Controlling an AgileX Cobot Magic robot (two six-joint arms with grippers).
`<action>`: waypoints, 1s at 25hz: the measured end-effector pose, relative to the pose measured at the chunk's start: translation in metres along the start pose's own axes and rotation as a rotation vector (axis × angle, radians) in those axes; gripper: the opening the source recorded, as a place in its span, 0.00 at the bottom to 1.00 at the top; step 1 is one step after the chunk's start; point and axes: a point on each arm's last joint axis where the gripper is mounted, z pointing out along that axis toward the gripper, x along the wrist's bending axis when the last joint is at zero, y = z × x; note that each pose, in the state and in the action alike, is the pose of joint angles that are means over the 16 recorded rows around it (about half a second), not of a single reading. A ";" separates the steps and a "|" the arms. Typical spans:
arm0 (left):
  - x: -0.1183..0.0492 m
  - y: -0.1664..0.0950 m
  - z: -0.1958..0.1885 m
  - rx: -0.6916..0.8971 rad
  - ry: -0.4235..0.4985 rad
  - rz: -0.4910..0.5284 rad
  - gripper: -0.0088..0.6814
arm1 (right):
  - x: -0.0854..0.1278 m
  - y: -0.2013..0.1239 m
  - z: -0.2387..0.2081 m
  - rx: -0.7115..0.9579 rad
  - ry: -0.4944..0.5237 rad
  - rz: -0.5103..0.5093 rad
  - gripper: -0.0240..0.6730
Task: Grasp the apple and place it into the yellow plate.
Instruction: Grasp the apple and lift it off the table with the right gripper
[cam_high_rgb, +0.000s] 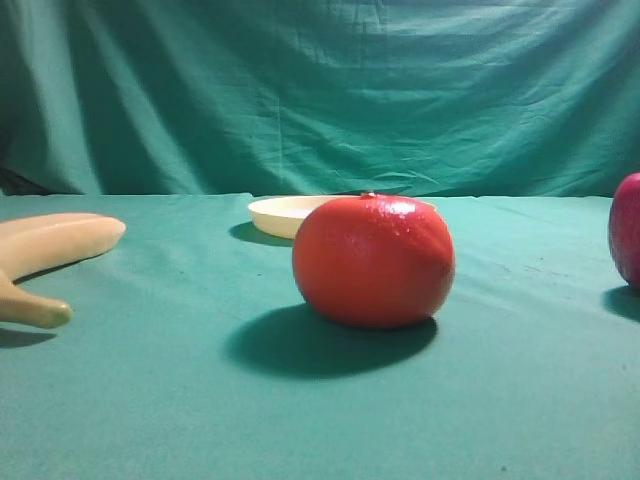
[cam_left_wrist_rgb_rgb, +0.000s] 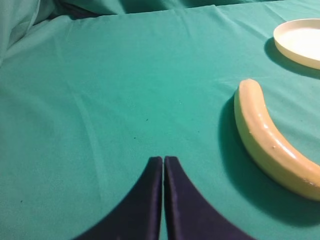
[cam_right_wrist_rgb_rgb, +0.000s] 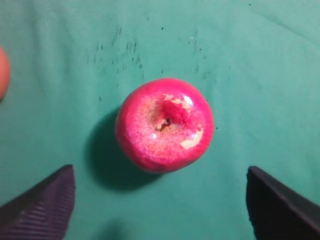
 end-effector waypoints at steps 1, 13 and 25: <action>0.000 0.000 0.000 0.000 0.000 0.000 0.01 | 0.000 0.002 0.004 0.009 0.001 0.006 0.84; 0.000 0.000 0.000 0.000 0.000 0.000 0.01 | -0.003 0.021 0.060 0.101 -0.014 0.056 0.99; 0.000 0.000 0.000 0.000 0.000 0.000 0.01 | -0.005 0.028 0.086 0.140 -0.030 0.067 0.90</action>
